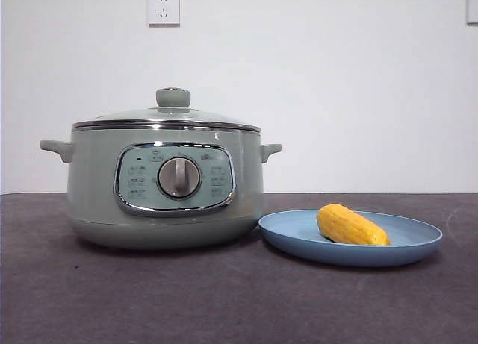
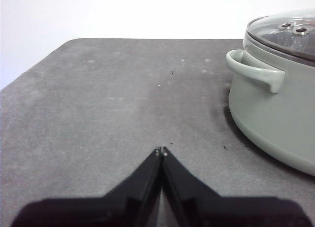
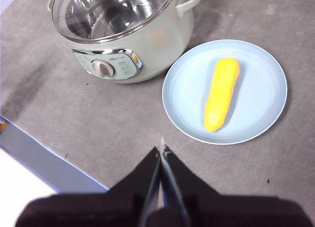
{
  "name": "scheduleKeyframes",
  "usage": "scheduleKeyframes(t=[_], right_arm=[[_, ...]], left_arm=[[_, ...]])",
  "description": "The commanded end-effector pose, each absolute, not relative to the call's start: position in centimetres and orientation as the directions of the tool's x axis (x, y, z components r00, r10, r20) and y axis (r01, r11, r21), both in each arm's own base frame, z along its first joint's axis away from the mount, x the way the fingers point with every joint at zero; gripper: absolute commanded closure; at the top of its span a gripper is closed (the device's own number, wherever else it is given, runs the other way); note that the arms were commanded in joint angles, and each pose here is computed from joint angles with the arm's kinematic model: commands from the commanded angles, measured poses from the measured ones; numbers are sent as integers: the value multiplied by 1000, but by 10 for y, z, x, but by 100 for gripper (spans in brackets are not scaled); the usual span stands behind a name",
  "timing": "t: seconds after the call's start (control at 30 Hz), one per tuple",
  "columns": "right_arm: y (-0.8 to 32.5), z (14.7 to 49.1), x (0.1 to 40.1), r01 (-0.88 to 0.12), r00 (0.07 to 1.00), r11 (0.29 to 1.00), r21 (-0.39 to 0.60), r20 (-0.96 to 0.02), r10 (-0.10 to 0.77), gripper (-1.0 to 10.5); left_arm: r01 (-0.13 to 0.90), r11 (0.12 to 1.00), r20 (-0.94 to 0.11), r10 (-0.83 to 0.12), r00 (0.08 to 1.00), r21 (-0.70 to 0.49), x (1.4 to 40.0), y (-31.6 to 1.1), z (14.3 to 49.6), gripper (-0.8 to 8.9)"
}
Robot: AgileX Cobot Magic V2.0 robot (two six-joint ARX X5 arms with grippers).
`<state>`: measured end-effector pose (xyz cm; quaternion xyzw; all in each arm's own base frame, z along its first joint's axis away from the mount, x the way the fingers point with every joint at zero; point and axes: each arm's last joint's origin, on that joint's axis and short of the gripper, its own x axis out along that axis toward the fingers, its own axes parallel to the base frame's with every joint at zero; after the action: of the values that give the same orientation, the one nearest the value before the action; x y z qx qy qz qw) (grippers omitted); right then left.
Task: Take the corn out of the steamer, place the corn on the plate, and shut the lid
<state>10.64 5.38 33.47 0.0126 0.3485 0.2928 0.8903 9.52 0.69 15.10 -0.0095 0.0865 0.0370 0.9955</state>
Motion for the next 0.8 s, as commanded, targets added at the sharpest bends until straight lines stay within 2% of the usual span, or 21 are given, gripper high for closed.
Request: scheduleKeyframes(t=[0.03, 0.13, 0.27, 0.37, 0.6, 0.8], right_arm=[[53, 334, 106, -530, 593, 825, 195, -610, 526, 946], [48, 338, 103, -506, 658, 849, 151, -569, 493, 946], [37, 347, 98, -455, 785, 882, 125, -412, 463, 946], [28, 341, 92, -404, 859, 908, 115, -294, 419, 946], [16, 283, 90, -310, 947, 948, 68, -62, 314, 946], [14, 230, 93, -287, 958, 957, 46, 21, 287, 946]], left_arm=[[-76, 997, -179, 71, 981, -23, 96, 7, 147, 817], [-76, 997, -179, 71, 981, -23, 96, 7, 147, 817], [-76, 997, -179, 71, 981, -23, 96, 7, 147, 817], [-76, 997, -179, 71, 981, -23, 96, 7, 147, 817], [-76, 997, -180, 71, 981, -23, 96, 7, 147, 817], [-76, 997, -179, 71, 981, -23, 96, 7, 147, 817]])
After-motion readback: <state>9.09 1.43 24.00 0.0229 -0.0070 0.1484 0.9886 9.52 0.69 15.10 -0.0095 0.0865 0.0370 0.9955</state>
